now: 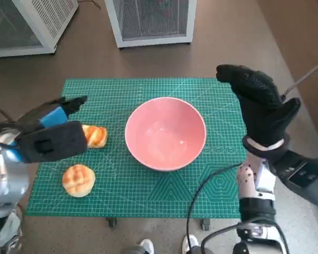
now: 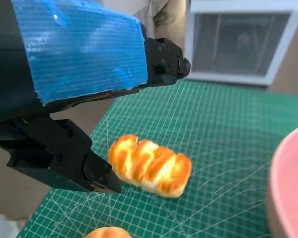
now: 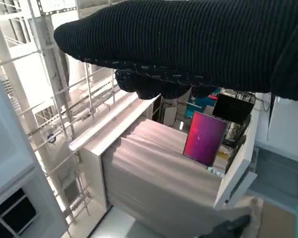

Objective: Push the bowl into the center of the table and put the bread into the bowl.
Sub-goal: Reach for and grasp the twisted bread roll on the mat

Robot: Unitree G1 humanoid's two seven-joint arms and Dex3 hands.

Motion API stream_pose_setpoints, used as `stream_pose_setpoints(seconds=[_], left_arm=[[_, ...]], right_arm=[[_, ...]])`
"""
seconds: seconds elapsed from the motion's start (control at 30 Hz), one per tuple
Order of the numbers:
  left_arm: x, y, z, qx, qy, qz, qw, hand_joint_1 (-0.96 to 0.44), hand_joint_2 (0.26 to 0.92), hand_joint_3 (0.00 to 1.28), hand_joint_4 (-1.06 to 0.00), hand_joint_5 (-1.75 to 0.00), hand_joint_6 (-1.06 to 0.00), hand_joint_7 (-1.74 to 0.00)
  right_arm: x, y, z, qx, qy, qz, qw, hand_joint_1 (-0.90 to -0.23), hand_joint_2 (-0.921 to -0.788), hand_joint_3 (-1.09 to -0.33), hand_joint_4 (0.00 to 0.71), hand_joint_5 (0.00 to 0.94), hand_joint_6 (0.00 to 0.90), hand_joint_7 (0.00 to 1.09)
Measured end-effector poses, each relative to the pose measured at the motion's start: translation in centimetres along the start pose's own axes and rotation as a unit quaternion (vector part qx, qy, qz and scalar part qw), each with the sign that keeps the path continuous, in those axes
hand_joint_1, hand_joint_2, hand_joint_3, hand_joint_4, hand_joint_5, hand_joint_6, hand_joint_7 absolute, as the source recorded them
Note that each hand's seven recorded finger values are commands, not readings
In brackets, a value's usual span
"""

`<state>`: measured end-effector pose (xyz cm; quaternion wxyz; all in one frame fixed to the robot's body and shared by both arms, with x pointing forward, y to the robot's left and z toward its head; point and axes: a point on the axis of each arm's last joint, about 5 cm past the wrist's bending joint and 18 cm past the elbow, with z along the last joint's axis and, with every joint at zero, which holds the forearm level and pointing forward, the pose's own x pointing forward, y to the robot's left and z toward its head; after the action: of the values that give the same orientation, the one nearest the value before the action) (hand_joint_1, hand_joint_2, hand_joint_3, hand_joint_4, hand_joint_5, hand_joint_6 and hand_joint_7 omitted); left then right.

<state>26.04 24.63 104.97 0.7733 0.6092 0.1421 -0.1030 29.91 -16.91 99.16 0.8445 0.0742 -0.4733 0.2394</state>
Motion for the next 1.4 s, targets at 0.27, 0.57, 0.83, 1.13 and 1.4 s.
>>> stream_pose_setpoints(seconds=[0.27,0.57,0.83,1.13,1.4], left_arm=[[2.3,-0.6,-0.1,0.015,0.012,-0.020,1.000,0.14,0.748,0.07,-0.08,0.00,-0.20,-0.02],[4.5,-1.8,0.1,0.028,0.016,-0.051,0.998,0.12,0.746,0.07,-0.11,-0.01,-0.24,-0.03],[6.2,-3.0,-0.1,0.043,0.024,-0.078,0.996,0.10,0.755,0.08,-0.13,-0.01,-0.27,-0.03],[7.7,-4.0,-0.4,0.056,0.038,-0.103,0.992,0.07,0.772,0.09,-0.16,-0.01,-0.29,-0.03],[8.6,-4.8,-0.7,0.072,0.056,-0.122,0.988,0.04,0.789,0.11,-0.22,-0.03,-0.37,-0.06]], right_arm=[[-0.05,-0.1,0.0,0.000,0.003,0.000,1.0000,-0.593,-0.921,-0.697,0.250,0.002,0.300,0.00],[-0.11,-0.2,0.1,-0.001,0.004,0.000,1.0000,-0.594,-0.921,-0.701,0.251,0.002,0.299,0.00],[-0.14,-0.2,0.1,-0.003,0.005,0.000,1.0000,-0.601,-0.921,-0.709,0.252,0.002,0.299,0.00],[-0.15,-0.3,0.2,-0.005,0.005,0.000,1.0000,-0.603,-0.921,-0.716,0.252,0.001,0.300,0.00],[-0.16,-0.3,0.3,-0.006,0.004,-0.001,1.0000,-0.603,-0.921,-0.721,0.252,0.001,0.299,0.00]])
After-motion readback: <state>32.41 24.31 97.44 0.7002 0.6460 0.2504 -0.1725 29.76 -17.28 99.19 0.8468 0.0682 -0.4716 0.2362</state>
